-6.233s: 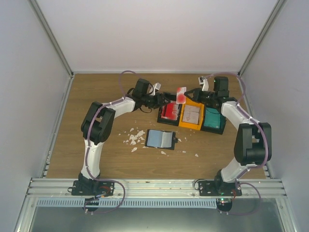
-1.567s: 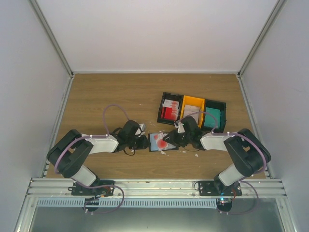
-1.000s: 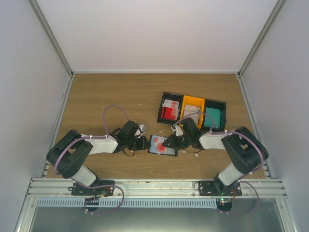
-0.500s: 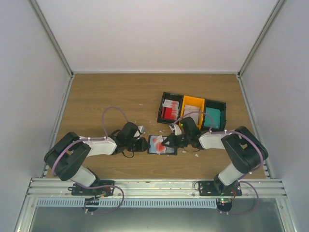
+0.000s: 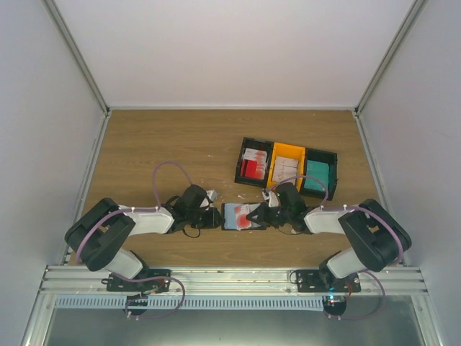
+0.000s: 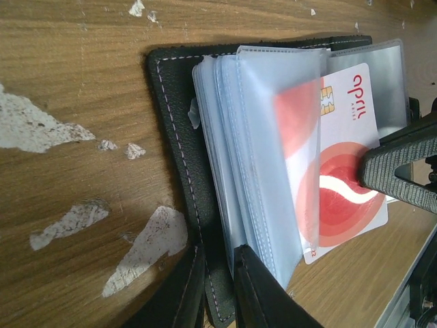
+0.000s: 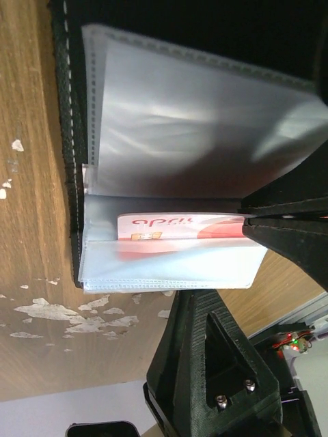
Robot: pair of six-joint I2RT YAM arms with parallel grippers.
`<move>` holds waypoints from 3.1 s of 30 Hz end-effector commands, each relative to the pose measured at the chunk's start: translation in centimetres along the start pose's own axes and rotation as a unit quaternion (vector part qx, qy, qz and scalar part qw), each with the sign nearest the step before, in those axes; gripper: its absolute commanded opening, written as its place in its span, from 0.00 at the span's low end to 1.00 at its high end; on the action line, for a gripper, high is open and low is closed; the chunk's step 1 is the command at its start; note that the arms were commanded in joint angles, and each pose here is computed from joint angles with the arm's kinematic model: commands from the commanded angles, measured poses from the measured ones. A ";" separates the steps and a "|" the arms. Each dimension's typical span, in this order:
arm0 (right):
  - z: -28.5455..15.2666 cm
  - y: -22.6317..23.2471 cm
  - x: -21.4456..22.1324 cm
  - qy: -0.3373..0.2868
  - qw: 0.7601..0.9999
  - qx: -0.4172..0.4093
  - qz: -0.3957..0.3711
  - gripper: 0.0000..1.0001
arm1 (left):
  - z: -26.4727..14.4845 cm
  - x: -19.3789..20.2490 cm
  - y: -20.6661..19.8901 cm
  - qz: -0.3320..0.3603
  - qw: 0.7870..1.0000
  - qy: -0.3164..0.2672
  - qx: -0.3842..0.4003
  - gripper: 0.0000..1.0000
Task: Put the credit cards into the card holder
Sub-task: Insert the credit card into the card holder.
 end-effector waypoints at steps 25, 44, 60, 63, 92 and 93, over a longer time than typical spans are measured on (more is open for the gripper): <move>2.3 -0.1 0.3 0.031 0.999 0.031 0.010 0.01 | 1.3 2.7 -0.1 -0.001 0.999 0.054 0.002 0.15; -0.5 0.7 -2.8 -0.015 0.983 0.155 -0.099 0.47 | 0.1 1.7 -0.3 0.009 0.999 0.028 -0.019 0.15; 2.4 0.9 -2.8 0.021 0.969 0.194 -0.152 0.21 | -0.3 -1.0 -1.7 0.023 0.999 0.006 -0.028 0.16; 2.7 1.2 -2.4 0.028 0.969 0.187 -0.157 0.15 | 0.4 -0.9 -0.6 0.016 0.998 0.014 -0.053 0.14; 0.9 3.2 -2.3 0.008 0.946 0.228 -0.232 0.38 | -1.5 -2.6 -2.3 0.032 0.998 -0.030 -0.036 0.18; 1.2 3.2 -2.1 0.013 0.944 0.229 -0.238 0.38 | -1.5 -2.6 -2.6 0.031 0.999 -0.031 -0.028 0.18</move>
Point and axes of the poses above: each gripper's point midway between its finger pads, its own z axis out along the fingers, its own y axis along the line the jaws close on, x = y × z, the point moved 1 cm from there along -z, back along the fingers, and after that the axes turned 6 degrees about z, right-handed, at the moved point
